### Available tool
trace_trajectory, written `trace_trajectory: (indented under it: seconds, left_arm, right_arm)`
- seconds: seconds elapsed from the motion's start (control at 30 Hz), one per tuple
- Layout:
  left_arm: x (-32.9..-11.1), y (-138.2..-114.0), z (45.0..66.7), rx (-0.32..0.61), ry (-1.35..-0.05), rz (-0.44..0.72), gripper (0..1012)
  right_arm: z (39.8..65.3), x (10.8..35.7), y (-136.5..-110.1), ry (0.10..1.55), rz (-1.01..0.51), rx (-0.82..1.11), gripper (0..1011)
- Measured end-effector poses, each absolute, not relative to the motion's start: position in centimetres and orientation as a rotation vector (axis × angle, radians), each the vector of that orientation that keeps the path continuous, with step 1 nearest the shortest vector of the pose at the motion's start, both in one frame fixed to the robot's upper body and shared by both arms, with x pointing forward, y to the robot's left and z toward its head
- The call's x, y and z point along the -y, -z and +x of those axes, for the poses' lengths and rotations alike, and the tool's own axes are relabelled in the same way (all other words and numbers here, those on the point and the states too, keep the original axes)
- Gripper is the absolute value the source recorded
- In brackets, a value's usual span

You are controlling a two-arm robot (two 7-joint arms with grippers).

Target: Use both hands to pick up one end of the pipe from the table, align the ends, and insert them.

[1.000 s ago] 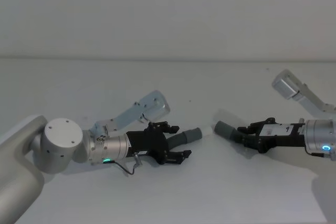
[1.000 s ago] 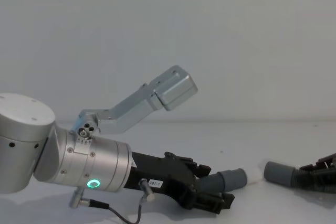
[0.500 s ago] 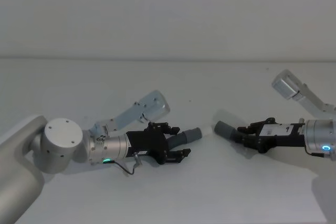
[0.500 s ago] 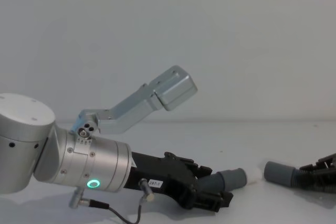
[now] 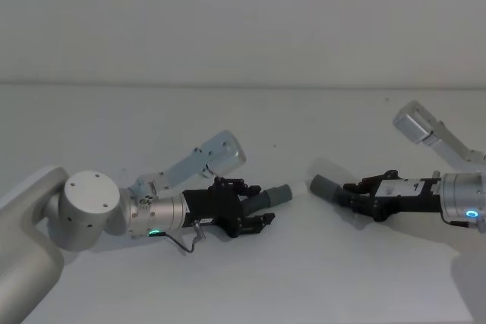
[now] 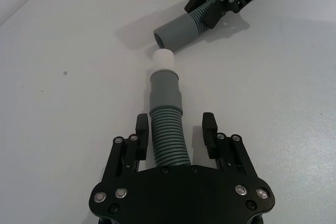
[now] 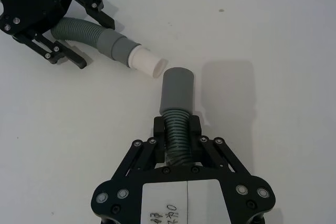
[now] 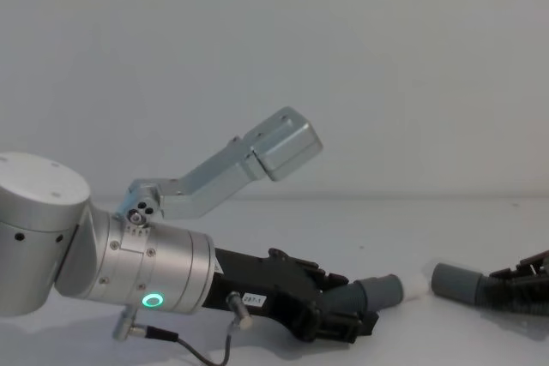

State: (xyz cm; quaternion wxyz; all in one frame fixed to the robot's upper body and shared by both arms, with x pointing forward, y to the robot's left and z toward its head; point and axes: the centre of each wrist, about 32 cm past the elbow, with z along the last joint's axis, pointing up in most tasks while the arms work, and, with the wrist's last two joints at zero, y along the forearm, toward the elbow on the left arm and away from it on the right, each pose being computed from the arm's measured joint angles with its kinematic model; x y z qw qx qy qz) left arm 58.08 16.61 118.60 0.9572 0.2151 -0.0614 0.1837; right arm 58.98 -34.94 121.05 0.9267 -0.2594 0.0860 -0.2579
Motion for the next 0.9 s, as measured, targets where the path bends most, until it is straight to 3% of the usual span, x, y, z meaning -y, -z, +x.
trace_trajectory:
  seconds: [0.9]
  left_arm:
    - [-16.62,-118.60,58.08,0.124,-0.373,0.437,424]
  right_arm:
    - [58.98,34.94,-121.05,0.529,-0.532,-0.176,256]
